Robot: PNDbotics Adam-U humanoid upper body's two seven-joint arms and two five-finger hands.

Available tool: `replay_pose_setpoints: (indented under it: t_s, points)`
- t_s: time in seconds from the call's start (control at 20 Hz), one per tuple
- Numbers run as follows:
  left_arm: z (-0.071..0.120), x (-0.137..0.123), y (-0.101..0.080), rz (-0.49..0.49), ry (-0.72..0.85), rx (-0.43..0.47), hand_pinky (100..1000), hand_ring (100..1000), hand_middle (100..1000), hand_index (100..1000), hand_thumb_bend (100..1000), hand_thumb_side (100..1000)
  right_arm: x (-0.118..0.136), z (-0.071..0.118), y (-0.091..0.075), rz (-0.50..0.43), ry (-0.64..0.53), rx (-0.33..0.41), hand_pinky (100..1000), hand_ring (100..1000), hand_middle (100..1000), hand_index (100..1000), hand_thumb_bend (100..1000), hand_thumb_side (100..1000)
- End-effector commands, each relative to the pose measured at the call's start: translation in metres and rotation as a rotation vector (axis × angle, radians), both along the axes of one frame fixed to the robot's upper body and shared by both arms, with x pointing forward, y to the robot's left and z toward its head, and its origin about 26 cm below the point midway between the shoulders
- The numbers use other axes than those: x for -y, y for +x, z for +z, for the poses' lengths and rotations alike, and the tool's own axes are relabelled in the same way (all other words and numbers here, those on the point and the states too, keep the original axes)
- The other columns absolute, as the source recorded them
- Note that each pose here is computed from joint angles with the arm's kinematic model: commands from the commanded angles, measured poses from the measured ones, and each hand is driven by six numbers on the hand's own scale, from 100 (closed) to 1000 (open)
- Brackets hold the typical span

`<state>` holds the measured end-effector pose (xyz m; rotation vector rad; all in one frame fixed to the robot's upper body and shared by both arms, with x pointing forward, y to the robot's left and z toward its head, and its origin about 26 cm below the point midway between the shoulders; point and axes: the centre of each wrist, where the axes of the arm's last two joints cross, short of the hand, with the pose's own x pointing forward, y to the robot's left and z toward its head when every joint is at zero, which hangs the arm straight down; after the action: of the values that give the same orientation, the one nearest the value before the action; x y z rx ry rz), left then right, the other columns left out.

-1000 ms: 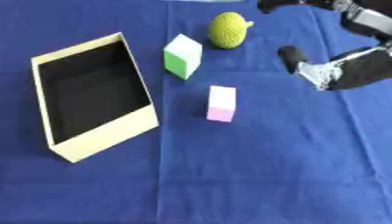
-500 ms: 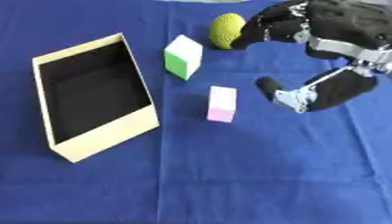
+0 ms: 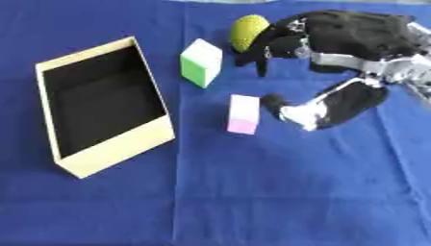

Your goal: Pick up objects on the table and place them in the box.

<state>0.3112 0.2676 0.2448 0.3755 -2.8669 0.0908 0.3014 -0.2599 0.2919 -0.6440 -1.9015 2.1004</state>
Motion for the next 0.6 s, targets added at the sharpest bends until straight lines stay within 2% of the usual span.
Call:
replay_pose_setpoints:
  t_s: [0.05, 0.1, 0.2, 0.25, 0.4, 0.6]
  points:
    - [0.007, 0.001, -0.003, -0.011, 0.018, 0.024, 711, 845, 773, 814, 201, 644, -0.006, 0.005, -0.002, -0.033, -0.038, 0.015, 875, 889, 605, 917, 100, 768]
    - [0.007, 0.001, -0.003, -0.012, 0.018, 0.023, 711, 845, 773, 814, 200, 645, -0.008, 0.004, -0.001, -0.048, -0.042, 0.003, 877, 892, 609, 917, 100, 745]
    - [0.007, 0.001, -0.003, -0.015, 0.018, 0.023, 711, 846, 773, 814, 201, 644, -0.012, 0.002, 0.002, -0.074, -0.048, -0.019, 884, 916, 686, 921, 100, 718]
    - [0.007, 0.002, -0.003, -0.016, 0.017, 0.022, 711, 846, 773, 814, 201, 645, -0.013, 0.000, 0.003, -0.085, -0.051, -0.031, 885, 920, 695, 922, 100, 712]
    - [0.007, 0.002, -0.003, -0.020, 0.017, 0.021, 710, 846, 773, 814, 200, 646, -0.015, -0.004, 0.009, -0.111, -0.066, -0.076, 892, 941, 727, 931, 100, 702]
    - [0.007, 0.003, -0.003, -0.023, 0.018, 0.020, 710, 846, 773, 814, 199, 646, -0.015, -0.009, 0.017, -0.141, -0.069, -0.098, 910, 979, 784, 942, 100, 708]
